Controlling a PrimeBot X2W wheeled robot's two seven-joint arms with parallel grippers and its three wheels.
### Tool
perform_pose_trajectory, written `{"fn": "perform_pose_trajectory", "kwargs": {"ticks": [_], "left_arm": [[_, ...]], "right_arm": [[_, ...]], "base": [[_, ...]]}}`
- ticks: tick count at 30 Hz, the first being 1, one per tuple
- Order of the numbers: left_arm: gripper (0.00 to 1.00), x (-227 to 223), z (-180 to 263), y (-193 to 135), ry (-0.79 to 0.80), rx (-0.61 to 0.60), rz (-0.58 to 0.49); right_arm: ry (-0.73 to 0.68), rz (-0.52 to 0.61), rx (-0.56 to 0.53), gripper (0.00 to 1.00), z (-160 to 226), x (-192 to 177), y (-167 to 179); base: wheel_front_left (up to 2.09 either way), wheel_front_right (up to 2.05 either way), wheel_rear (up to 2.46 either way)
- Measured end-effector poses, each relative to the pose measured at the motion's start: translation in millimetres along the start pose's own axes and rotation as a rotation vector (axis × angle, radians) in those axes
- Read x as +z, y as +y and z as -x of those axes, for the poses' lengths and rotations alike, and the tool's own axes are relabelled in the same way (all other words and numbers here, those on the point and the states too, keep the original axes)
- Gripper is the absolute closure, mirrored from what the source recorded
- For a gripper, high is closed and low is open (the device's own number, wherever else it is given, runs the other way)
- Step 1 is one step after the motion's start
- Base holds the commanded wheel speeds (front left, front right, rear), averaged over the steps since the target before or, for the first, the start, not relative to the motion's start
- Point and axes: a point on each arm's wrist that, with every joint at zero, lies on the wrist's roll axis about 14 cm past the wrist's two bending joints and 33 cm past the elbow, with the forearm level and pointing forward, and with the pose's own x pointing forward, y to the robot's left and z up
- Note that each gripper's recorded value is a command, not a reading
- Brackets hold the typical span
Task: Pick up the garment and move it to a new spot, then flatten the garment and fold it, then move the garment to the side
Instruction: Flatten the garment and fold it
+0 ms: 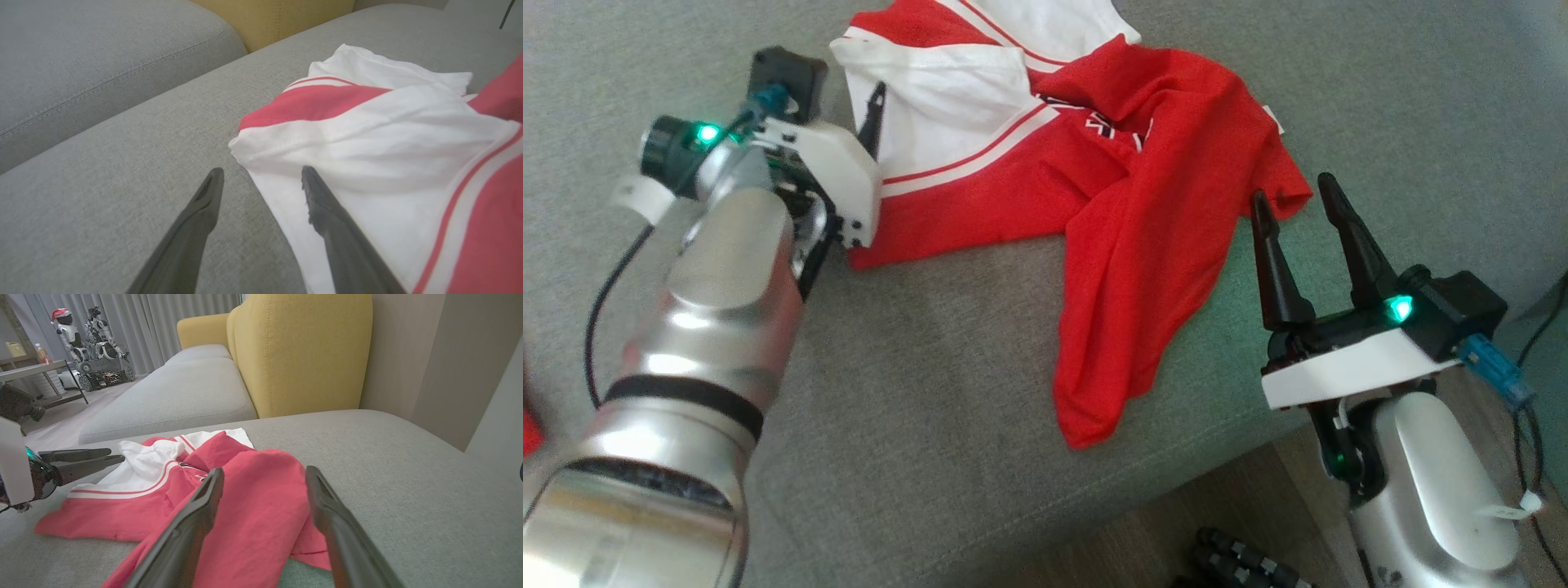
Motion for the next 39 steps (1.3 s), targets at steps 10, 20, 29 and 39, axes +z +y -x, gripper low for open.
{"fn": "perform_pose_trajectory", "kwargs": {"ticks": [10,20,29,39], "left_arm": [[0.0,5,-17,1,-0.006,-0.032,-0.015],[0.0,1,-24,-6,0.005,-0.067,0.0],[1.0,4,-20,-6,-0.016,-0.07,0.009],[1.0,69,2,29,-0.198,0.039,0.015]], "right_arm": [[0.023,0.004,-0.008,0.0,-2,-11,-2],[0.034,0.003,-0.014,0.0,-4,-16,-5],[0.032,-0.005,-0.019,0.0,-7,-18,-6],[-0.016,-0.015,0.013,0.0,-14,-3,4]], "base": [[0.0,0.0,0.0],[0.0,0.0,0.0],[0.0,0.0,0.0],[0.0,0.0,0.0]]}}
